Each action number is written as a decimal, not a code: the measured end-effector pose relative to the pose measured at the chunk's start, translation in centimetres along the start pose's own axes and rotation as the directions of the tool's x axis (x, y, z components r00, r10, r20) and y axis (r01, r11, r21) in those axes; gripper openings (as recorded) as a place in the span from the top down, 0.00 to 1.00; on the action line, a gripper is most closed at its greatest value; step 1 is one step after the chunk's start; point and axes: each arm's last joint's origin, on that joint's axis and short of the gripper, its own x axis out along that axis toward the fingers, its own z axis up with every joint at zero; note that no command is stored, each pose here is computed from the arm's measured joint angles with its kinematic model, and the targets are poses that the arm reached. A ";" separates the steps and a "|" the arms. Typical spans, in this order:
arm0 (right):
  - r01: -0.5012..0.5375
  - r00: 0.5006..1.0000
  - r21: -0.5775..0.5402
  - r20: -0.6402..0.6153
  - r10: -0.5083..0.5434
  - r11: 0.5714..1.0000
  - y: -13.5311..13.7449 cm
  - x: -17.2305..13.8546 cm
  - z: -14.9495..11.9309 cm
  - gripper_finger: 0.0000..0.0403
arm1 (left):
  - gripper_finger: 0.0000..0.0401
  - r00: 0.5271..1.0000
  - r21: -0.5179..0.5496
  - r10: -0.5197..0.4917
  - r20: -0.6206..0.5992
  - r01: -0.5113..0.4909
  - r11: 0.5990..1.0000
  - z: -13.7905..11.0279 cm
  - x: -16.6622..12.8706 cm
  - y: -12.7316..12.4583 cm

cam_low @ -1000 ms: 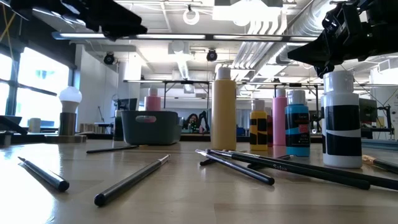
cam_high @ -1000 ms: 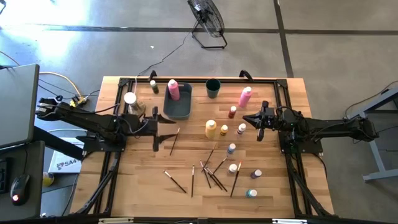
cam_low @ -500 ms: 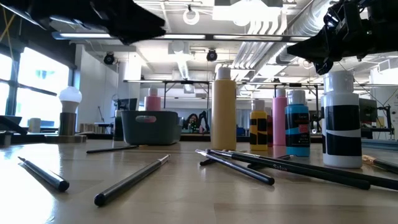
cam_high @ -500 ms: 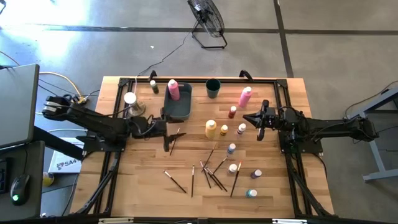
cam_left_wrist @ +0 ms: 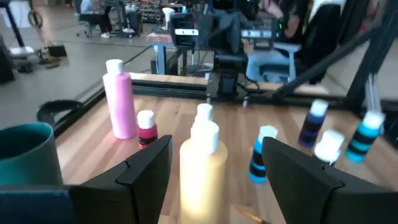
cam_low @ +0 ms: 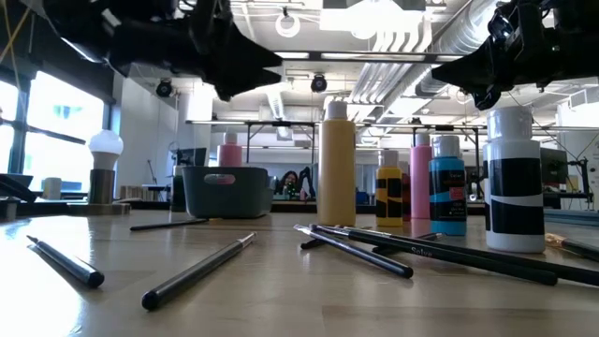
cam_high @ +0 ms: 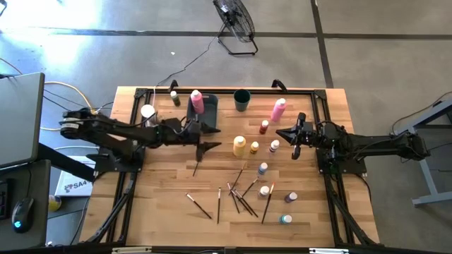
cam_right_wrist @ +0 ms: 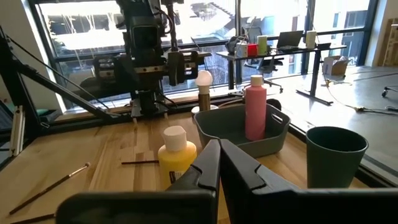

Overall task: Pick & Place Paint Supplies
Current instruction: Put the large yellow paint bottle into the green bin

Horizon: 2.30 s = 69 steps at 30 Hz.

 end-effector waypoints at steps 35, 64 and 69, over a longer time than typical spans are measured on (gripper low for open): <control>0.000 1.000 -0.021 0.002 0.000 1.000 0.0 0.0 0.0 0.99 | 0.39 0.983 0.011 0.049 -0.176 -0.048 0.999 -0.9 7.2 0.5; -0.001 1.000 -0.022 0.002 0.001 1.000 0.0 0.0 0.0 0.99 | 0.39 0.988 -0.058 -0.039 -0.151 0.031 0.998 -2.0 8.0 1.8; 0.000 1.000 -0.022 0.002 0.000 1.000 0.0 0.0 0.0 0.99 | 0.39 0.992 -0.059 -0.040 -0.122 0.033 0.998 -2.5 8.5 1.8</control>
